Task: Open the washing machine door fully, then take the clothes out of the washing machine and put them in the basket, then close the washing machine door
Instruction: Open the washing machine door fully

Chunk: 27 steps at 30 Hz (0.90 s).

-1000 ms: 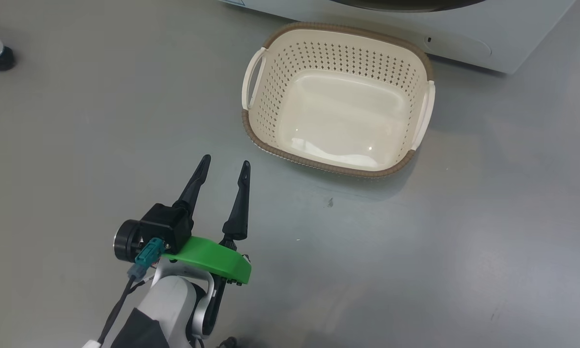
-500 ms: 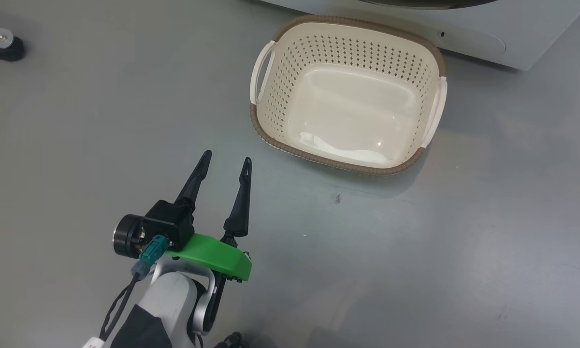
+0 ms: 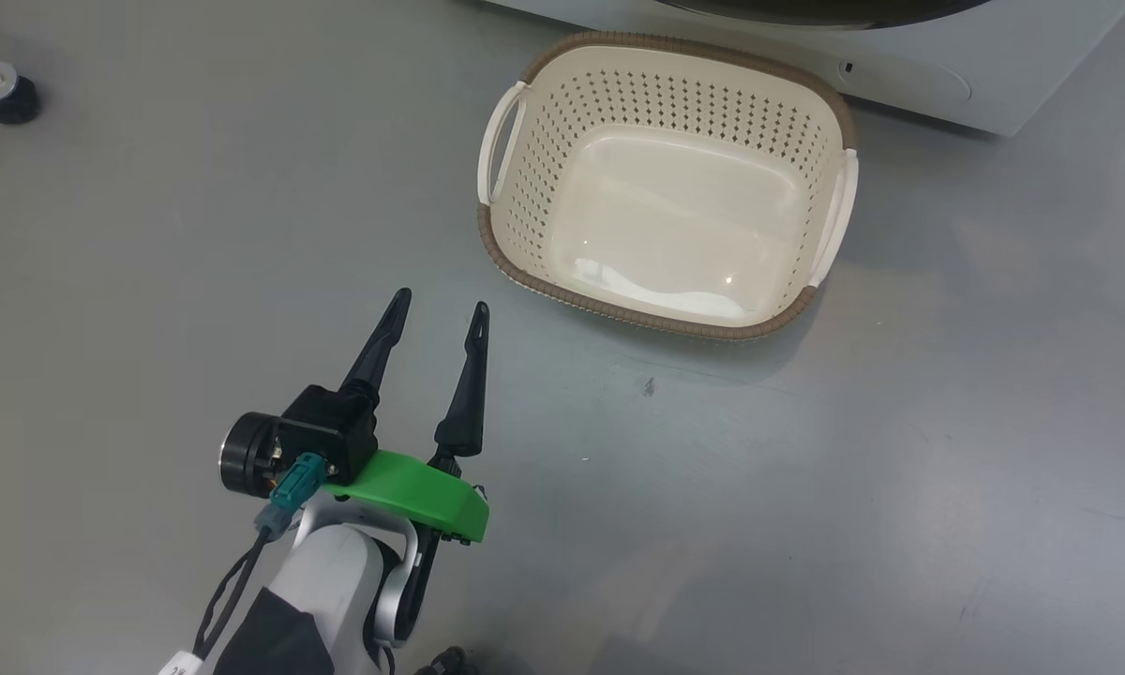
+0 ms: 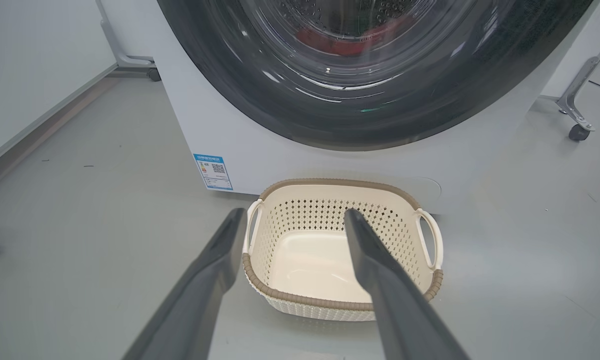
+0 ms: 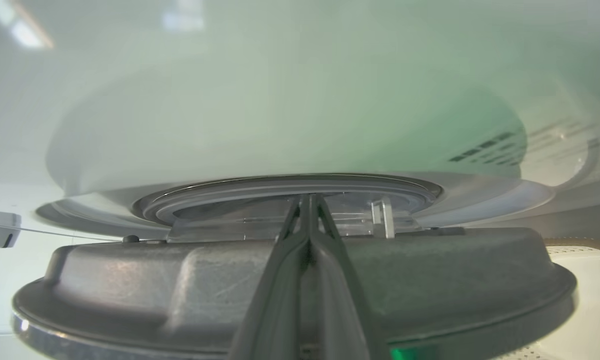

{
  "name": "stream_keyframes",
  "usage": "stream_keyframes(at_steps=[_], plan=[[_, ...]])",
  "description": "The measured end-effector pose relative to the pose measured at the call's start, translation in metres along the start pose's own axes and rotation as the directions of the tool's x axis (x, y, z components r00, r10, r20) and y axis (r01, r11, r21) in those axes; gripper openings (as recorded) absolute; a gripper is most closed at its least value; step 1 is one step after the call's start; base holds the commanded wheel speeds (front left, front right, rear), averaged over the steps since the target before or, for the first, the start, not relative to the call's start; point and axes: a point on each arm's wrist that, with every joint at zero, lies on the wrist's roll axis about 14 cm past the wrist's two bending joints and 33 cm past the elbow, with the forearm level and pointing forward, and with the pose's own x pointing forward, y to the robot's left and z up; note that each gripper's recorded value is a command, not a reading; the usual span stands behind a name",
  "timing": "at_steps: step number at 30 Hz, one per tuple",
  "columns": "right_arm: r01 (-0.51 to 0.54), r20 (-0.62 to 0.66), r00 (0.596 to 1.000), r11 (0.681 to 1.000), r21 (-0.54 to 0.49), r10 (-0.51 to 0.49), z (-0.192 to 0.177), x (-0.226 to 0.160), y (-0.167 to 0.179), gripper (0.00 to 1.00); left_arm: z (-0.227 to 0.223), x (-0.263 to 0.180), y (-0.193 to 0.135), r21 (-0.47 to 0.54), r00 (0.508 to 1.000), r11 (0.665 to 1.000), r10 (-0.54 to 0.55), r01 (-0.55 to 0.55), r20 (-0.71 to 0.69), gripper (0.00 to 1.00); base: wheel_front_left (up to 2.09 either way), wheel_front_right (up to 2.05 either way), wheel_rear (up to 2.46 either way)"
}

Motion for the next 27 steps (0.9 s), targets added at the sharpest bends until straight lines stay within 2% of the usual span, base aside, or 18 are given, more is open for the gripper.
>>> stream_keyframes(at_steps=[11,27], plan=[[0.015,-0.040,0.999,0.997,0.071,-0.012,-0.007,-0.003,-0.006,0.00,0.004,-0.001,-0.001,0.003,1.000,1.000,-0.006,0.005,0.012,1.00,0.00,0.00,0.00],[0.065,-0.144,0.988,0.992,0.111,-0.049,-0.048,-0.019,-0.013,0.00,0.020,-0.006,-0.011,0.021,0.998,0.999,-0.040,0.039,0.058,1.00,0.00,0.00,0.00]])
